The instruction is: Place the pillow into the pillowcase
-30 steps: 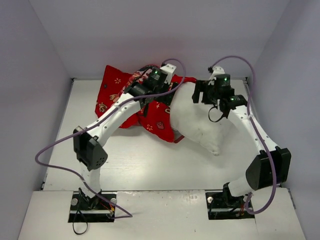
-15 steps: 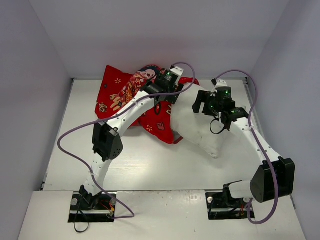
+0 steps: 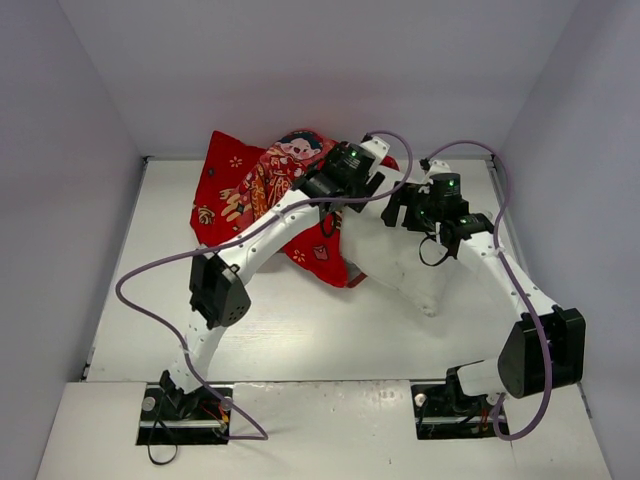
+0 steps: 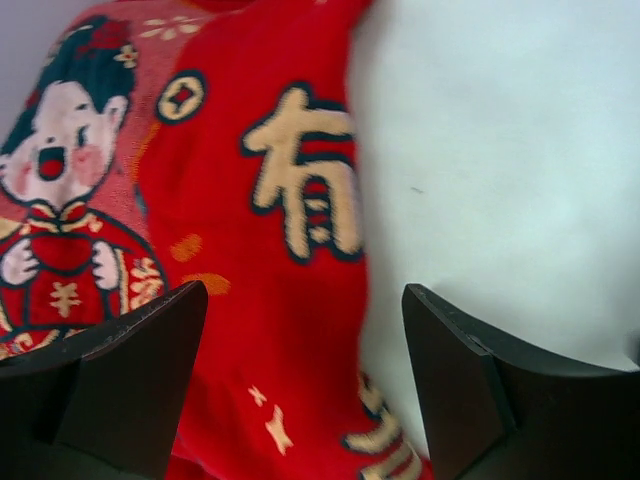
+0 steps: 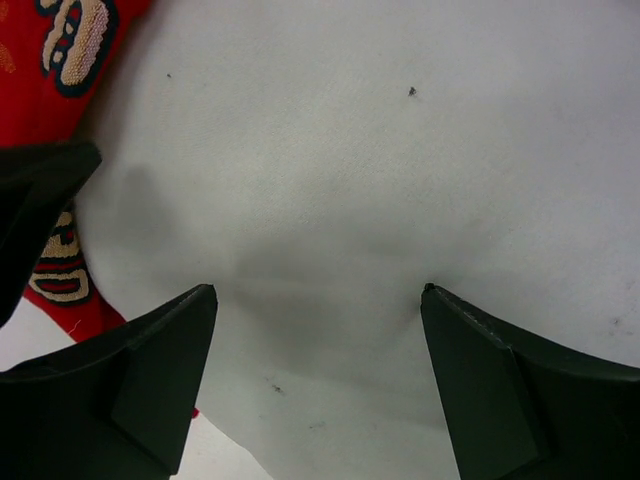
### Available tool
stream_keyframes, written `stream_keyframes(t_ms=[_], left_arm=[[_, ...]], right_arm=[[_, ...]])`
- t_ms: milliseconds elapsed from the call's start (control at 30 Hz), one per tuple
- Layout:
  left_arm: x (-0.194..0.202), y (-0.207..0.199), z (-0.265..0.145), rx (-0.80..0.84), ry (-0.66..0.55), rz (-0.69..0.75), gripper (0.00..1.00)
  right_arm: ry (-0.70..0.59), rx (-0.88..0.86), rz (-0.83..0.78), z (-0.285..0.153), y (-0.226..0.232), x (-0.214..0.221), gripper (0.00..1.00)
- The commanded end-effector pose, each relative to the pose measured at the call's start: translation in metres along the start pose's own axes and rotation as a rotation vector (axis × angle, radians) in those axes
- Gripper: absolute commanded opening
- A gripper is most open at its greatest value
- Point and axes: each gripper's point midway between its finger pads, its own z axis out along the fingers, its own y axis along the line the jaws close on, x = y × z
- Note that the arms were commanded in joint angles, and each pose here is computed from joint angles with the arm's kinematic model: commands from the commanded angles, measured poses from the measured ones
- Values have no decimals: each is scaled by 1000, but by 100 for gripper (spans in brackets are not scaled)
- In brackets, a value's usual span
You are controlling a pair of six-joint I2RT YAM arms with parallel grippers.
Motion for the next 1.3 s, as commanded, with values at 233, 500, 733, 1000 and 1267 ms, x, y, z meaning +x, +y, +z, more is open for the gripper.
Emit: stream_keyframes(t_ms=[233, 500, 733, 1000, 1267], left_arm=[[-22, 64, 21, -202, -57, -40, 74], [-18, 61, 10, -168, -51, -57, 0], [-45, 13, -53, 193, -144, -203, 0], [-81, -60, -149, 711, -188, -373, 0], [-32, 19, -118, 486, -112, -526, 0]], right_arm=[[-48, -94, -18, 5, 17, -15, 79], [-58, -168, -41, 14, 31, -21, 65], [-36, -286, -119, 43, 73, -18, 0], [-88, -504, -15, 75, 122, -28, 0], [-195, -443, -122, 39, 119, -52, 16]])
